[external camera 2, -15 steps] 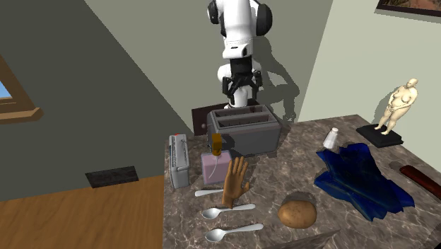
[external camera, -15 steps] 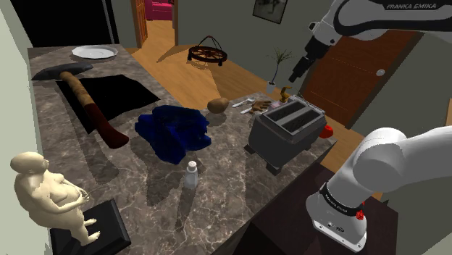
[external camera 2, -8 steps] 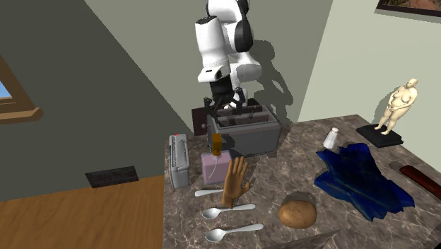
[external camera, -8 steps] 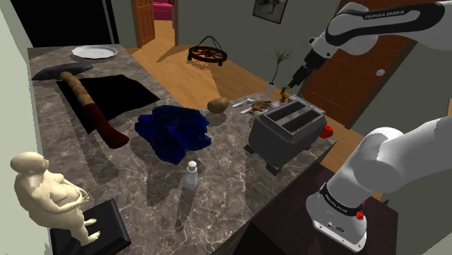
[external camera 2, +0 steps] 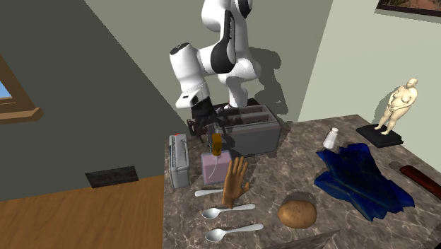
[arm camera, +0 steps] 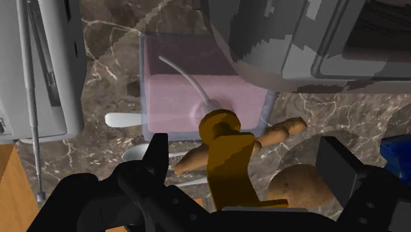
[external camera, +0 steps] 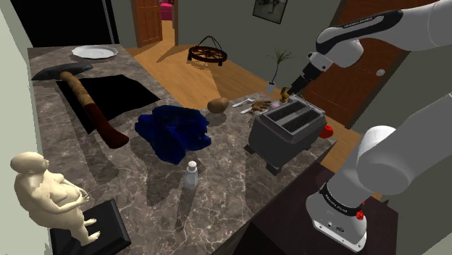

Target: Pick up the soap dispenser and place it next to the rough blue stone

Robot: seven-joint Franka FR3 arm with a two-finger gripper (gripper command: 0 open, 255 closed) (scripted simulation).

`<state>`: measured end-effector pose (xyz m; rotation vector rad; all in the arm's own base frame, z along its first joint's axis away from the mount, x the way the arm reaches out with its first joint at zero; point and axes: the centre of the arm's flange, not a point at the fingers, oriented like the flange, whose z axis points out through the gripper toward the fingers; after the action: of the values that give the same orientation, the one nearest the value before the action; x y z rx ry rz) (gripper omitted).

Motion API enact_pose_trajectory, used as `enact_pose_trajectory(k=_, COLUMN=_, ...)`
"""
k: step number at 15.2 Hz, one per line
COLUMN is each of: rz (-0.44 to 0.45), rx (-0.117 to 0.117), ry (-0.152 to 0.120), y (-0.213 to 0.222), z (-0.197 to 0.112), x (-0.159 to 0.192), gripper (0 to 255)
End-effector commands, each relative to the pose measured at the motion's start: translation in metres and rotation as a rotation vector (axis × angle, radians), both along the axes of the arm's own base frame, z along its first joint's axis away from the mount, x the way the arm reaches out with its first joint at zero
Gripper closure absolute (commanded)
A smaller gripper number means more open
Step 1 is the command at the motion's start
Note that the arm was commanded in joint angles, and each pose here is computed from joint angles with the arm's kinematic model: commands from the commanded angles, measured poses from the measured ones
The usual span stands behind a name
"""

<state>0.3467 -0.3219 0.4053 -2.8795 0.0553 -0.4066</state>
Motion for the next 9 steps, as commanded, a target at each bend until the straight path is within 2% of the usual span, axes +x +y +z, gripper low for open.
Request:
enact_pose_trajectory(k=1, rz=-0.002, rx=0.002, ry=-0.002, y=0.000, z=-0.012, x=0.003, gripper=0)
enact_pose_trajectory(k=6, rz=-0.002, rx=0.002, ry=-0.002, y=0.005, z=-0.034, x=0.010, gripper=0)
enact_pose_trajectory(k=9, rz=-0.002, rx=0.002, ry=-0.002, y=0.005, z=-0.034, x=0.010, gripper=0)
